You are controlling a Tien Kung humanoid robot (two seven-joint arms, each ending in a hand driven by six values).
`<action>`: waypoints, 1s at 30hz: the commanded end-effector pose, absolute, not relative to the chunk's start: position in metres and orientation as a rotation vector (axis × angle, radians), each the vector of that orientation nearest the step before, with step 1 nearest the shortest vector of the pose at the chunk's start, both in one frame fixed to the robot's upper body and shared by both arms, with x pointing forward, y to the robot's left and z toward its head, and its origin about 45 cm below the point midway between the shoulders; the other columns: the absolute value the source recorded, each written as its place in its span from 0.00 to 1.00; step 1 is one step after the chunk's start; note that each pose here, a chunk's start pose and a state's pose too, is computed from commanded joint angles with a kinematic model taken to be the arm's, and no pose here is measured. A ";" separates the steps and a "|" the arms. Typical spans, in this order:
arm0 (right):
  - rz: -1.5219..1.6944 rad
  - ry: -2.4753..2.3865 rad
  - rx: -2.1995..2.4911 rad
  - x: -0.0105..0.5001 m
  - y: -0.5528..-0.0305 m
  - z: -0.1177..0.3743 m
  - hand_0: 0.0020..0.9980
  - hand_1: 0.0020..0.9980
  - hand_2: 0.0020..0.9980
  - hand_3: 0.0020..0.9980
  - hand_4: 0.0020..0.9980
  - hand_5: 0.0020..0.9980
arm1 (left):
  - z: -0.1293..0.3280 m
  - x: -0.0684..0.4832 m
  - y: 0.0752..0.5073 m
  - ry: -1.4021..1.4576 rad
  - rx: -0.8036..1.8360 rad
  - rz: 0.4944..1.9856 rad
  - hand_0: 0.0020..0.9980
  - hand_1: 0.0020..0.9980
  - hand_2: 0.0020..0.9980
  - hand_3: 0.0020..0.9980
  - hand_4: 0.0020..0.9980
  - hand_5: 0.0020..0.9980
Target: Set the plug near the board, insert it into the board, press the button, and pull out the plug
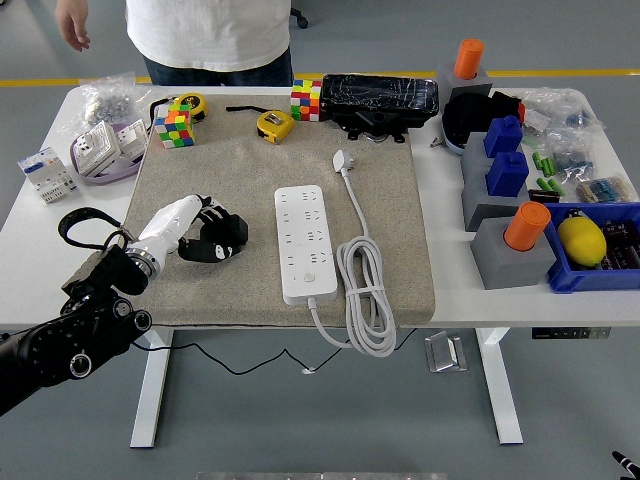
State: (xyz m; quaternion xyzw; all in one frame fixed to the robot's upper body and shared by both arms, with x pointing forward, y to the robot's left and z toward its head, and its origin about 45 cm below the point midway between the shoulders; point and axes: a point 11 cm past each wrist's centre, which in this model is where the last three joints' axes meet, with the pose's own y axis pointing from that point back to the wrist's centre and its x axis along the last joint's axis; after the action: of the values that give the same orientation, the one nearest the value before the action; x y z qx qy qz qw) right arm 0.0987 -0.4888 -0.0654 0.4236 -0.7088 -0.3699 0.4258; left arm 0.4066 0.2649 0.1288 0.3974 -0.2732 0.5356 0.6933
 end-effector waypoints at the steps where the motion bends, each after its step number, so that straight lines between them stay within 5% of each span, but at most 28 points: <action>1: -0.924 -1.772 1.059 0.099 -0.489 -0.065 0.62 0.67 0.64 0.57 0.99 0.59 | 0.129 0.407 0.265 -0.610 0.881 1.201 0.57 0.48 0.53 0.55 0.79 0.16; 3: -0.924 -1.771 1.058 0.098 -0.489 -0.065 0.62 0.67 0.64 0.57 0.99 0.59 | 0.130 0.408 0.264 -0.609 0.873 1.205 0.57 0.48 0.53 0.55 0.79 0.16; 4: -0.924 -1.771 1.058 0.098 -0.489 -0.065 0.62 0.67 0.64 0.57 0.98 0.59 | 0.130 0.408 0.263 -0.611 0.868 1.206 0.46 0.42 0.47 0.53 0.71 0.11; 10: -0.923 -1.769 1.058 0.098 -0.489 -0.066 0.62 0.67 0.64 0.57 0.98 0.59 | 0.133 0.407 0.259 -0.621 0.834 1.207 0.41 0.37 0.43 0.53 0.68 0.06; 30: -0.912 -1.763 1.069 0.101 -0.489 -0.065 0.62 0.67 0.64 0.57 0.98 0.59 | 0.163 0.407 0.204 -0.712 0.655 1.098 0.42 0.37 0.43 0.53 0.66 0.02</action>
State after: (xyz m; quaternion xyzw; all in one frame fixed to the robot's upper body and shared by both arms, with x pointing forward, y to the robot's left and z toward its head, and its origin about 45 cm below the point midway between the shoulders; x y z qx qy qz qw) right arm 0.1012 -0.4887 -0.0646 0.4282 -0.7063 -0.3655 0.4293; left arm 0.4069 0.2044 0.1627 0.2991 -0.3252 0.5013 0.7440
